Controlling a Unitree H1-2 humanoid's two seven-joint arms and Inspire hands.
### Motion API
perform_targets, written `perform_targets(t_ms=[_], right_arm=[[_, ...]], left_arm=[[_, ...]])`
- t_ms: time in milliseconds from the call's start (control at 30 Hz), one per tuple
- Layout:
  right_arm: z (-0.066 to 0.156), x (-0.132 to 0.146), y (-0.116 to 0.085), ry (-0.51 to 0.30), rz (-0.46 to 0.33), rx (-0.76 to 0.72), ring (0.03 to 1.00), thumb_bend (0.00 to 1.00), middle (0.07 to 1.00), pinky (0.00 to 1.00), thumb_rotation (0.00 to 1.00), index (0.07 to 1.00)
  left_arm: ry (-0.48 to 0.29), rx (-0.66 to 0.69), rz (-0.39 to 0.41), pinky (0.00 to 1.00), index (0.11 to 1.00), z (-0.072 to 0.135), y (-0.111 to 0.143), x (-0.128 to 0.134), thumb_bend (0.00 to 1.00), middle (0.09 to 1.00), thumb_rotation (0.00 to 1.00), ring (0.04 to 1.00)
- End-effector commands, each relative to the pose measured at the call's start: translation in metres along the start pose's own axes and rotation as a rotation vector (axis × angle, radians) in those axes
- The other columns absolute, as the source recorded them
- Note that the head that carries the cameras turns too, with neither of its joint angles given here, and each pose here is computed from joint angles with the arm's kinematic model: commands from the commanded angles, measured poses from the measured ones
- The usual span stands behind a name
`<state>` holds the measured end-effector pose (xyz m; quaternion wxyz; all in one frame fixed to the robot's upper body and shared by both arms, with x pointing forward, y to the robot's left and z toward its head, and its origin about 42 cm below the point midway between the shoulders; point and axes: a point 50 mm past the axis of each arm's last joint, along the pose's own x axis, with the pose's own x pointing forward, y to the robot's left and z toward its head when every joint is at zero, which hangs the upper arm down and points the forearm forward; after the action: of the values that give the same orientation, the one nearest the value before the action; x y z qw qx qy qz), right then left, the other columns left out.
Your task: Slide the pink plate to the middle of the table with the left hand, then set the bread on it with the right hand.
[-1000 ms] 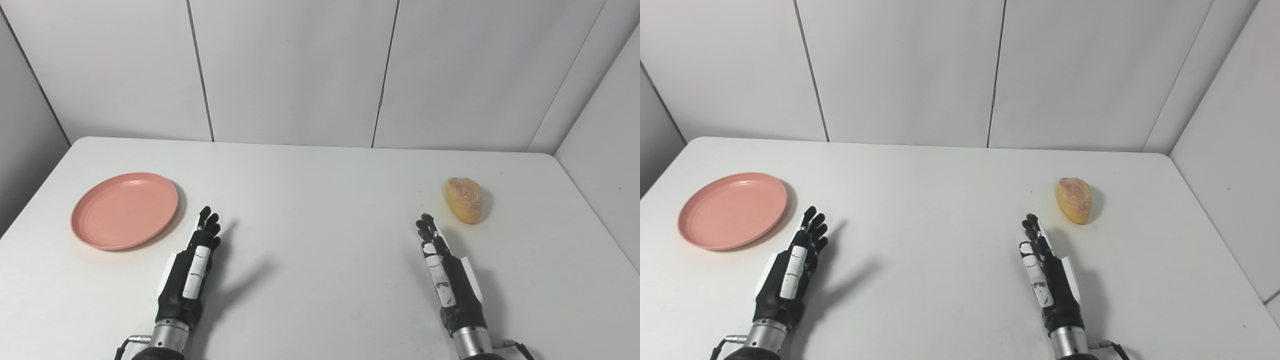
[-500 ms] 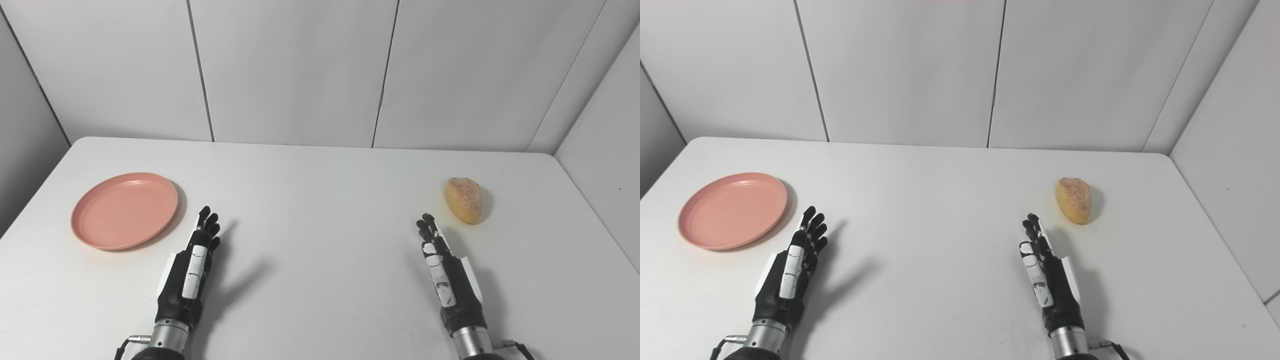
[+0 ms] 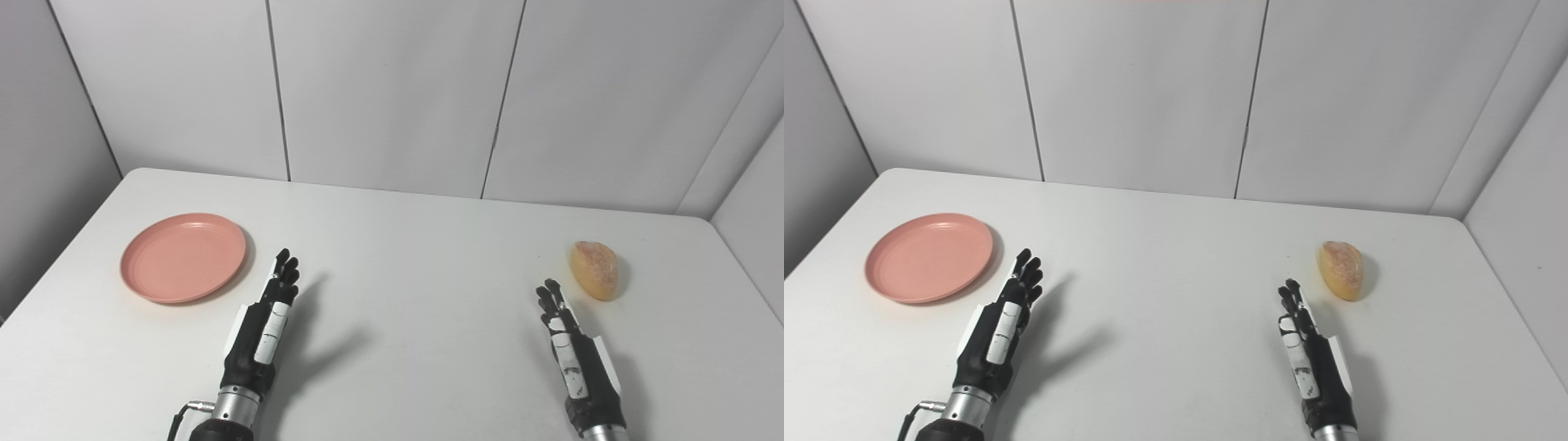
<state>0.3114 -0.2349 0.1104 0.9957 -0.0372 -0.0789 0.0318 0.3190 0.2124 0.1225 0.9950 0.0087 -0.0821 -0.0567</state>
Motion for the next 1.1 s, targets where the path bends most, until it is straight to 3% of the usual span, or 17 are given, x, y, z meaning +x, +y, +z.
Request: perform_targets(t_ms=[0,400,700,1067], right_arm=[[-0.022,-0.016,-0.012,0.040,-0.014,-0.008,0.989,0.76,0.964,1.00,1.00,0.984],[-0.044,-0.010,-0.026,0.059,-0.022,0.002,0.995,0.79,0.968,1.00,1.00,0.991],[-0.045,-0.009,-0.025,0.059,-0.019,0.010,1.000,0.76,0.975,1.00,1.00,1.000],[-0.036,-0.015,-0.017,0.056,-0.016,0.011,0.996,0.76,0.971,1.00,1.00,0.998]], left_arm=[[0.086,-0.029,0.009,1.00,1.000,-0.030,-0.016,-0.019,0.87,1.000,0.94,1.000],[0.115,0.026,0.022,1.00,1.000,-0.045,-0.034,-0.012,0.83,1.000,0.96,1.000],[0.117,0.042,0.014,1.00,1.000,-0.045,-0.034,-0.012,0.83,1.000,0.98,1.000],[0.022,0.014,0.061,1.00,1.000,-0.027,-0.019,-0.011,0.82,1.000,0.96,1.000]])
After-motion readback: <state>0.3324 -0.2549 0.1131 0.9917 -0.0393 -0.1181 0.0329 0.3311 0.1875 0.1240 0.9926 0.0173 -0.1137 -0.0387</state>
